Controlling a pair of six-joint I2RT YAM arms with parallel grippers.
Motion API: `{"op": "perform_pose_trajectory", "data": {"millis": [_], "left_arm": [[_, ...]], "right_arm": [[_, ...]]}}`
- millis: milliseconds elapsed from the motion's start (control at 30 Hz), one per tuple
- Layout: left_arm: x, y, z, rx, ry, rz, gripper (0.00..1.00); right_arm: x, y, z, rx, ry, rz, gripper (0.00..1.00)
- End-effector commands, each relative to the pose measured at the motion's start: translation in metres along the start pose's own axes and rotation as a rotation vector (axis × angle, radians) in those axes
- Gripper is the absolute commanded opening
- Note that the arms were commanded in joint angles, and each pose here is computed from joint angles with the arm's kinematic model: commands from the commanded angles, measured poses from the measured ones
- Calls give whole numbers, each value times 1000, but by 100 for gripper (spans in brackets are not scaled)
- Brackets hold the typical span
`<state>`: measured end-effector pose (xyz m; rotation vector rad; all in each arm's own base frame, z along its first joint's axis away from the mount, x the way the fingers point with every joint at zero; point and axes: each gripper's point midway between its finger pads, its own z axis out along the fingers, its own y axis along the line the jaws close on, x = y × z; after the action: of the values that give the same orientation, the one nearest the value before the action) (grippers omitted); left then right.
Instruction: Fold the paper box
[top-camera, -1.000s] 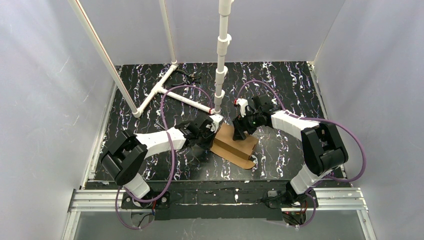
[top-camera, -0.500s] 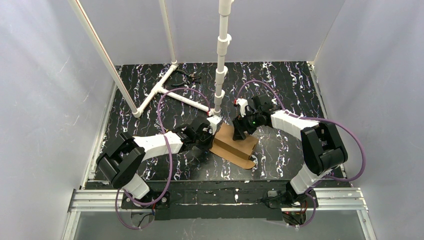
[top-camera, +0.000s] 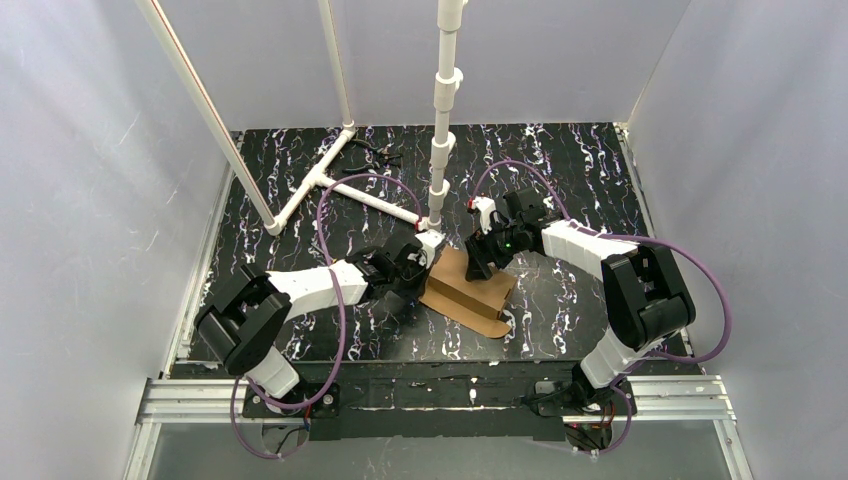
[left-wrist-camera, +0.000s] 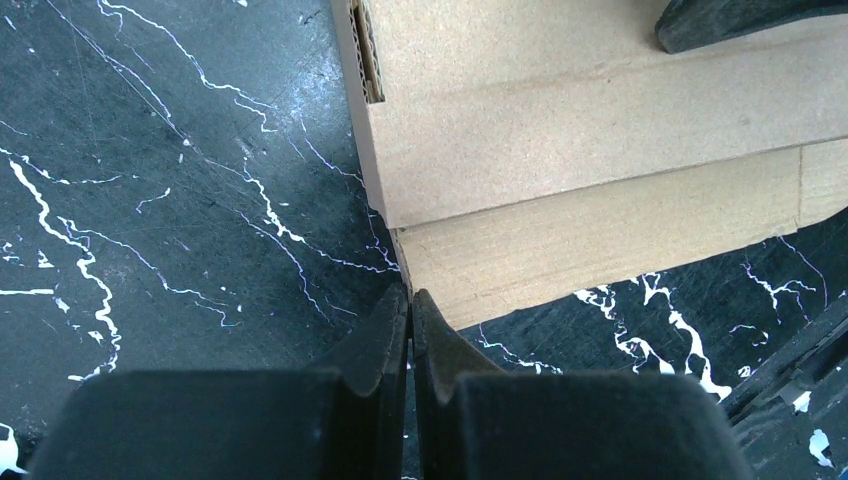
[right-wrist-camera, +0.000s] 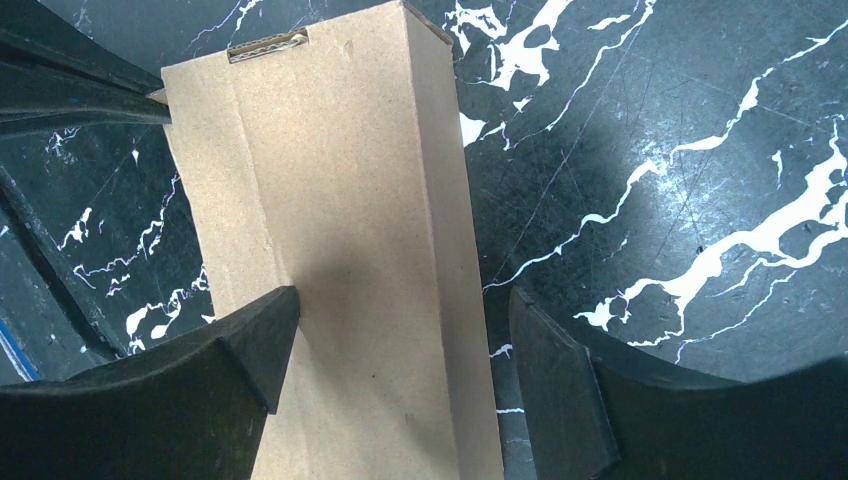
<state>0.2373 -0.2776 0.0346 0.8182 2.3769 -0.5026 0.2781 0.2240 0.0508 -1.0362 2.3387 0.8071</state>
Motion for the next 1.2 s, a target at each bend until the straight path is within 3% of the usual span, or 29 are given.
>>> {"op": "perform_pose_trajectory", "data": {"millis": [0, 300, 600, 967, 1167], "left_arm": [[-24, 0, -6, 5, -46, 27, 0], [-27, -16, -6, 121, -52, 166, 0], [-18, 2, 3, 42, 44, 214, 0], [-36, 22, -6, -35, 9, -12, 0], [-37, 22, -9, -19, 14, -26, 0]], "right_arm": [[61, -27, 10, 129, 214, -1, 83], [61, -26, 10, 128, 215, -3, 83], [61, -26, 11, 126, 217, -5, 83], [62, -25, 11, 126, 220, -9, 83], [61, -25, 11, 126, 220, -10, 83]]}}
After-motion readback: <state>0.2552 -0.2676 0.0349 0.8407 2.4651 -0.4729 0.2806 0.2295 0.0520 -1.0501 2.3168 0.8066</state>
